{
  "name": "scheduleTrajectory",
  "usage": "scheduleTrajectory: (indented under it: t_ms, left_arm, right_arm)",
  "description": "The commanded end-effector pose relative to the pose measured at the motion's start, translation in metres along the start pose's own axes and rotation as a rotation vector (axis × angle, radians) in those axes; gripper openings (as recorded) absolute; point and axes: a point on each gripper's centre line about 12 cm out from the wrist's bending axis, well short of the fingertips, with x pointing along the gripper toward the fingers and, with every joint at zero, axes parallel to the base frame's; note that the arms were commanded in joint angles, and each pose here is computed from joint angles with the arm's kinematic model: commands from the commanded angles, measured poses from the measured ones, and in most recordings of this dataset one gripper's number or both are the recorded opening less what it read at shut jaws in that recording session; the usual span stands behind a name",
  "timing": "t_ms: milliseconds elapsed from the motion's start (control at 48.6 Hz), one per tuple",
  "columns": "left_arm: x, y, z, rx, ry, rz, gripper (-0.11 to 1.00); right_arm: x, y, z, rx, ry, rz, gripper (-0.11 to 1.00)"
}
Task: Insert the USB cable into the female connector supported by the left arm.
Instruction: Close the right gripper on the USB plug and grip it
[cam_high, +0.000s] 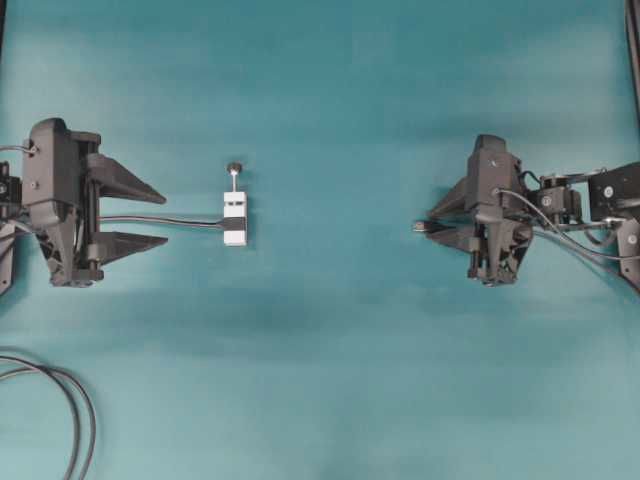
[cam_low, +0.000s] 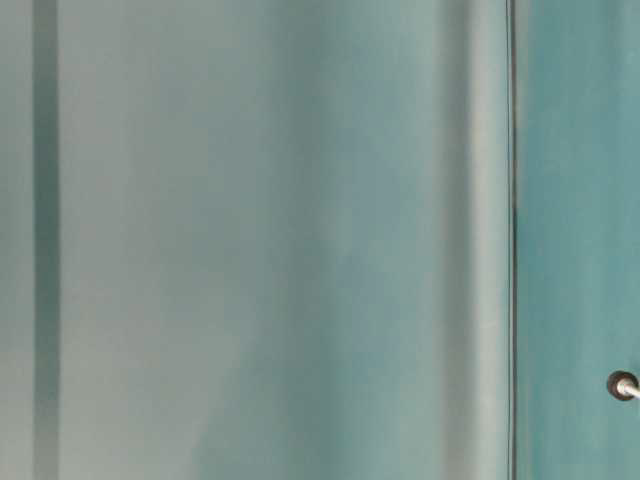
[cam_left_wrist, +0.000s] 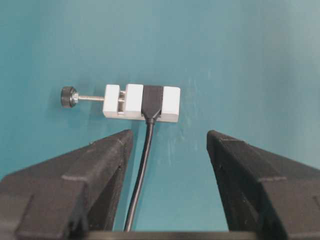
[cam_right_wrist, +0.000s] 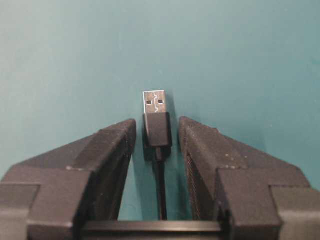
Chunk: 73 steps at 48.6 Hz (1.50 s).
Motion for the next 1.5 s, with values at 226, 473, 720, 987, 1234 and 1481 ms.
scheduleTrajectory:
  t_ms: [226, 473, 720, 987, 1234, 1481]
  left_arm:
    - [0.000, 0.000, 0.006, -0.011, -0.018, -0.001, 0.65]
    - [0.000, 0.000, 0.005, -0.011, -0.015, -0.001, 0.64]
    - [0.000, 0.000, 0.003, -0.011, -0.009, -0.001, 0.64]
    - [0.000, 0.000, 0.004, -0.011, -0.012, -0.001, 0.64]
    - [0.000, 0.000, 0.003, -0.011, -0.011, -0.001, 0.64]
    - [0.000, 0.000, -0.003, -0.011, 0.002, -0.001, 0.64]
  right_arm:
    - [0.001, 0.005, 0.006, -0.015, -0.015, 0.014, 0.33]
    - [-0.009, 0.004, 0.011, -0.016, -0.013, 0.009, 0.30]
    - [-0.017, 0.002, 0.005, -0.013, 0.023, -0.002, 0.30]
    - [-0.017, 0.003, 0.008, -0.057, 0.015, 0.004, 0.22]
    - [-0.015, 0.001, 0.016, -0.058, -0.003, -0.001, 0.21]
    - [-0.010, -0.002, 0.033, -0.051, -0.011, -0.017, 0.21]
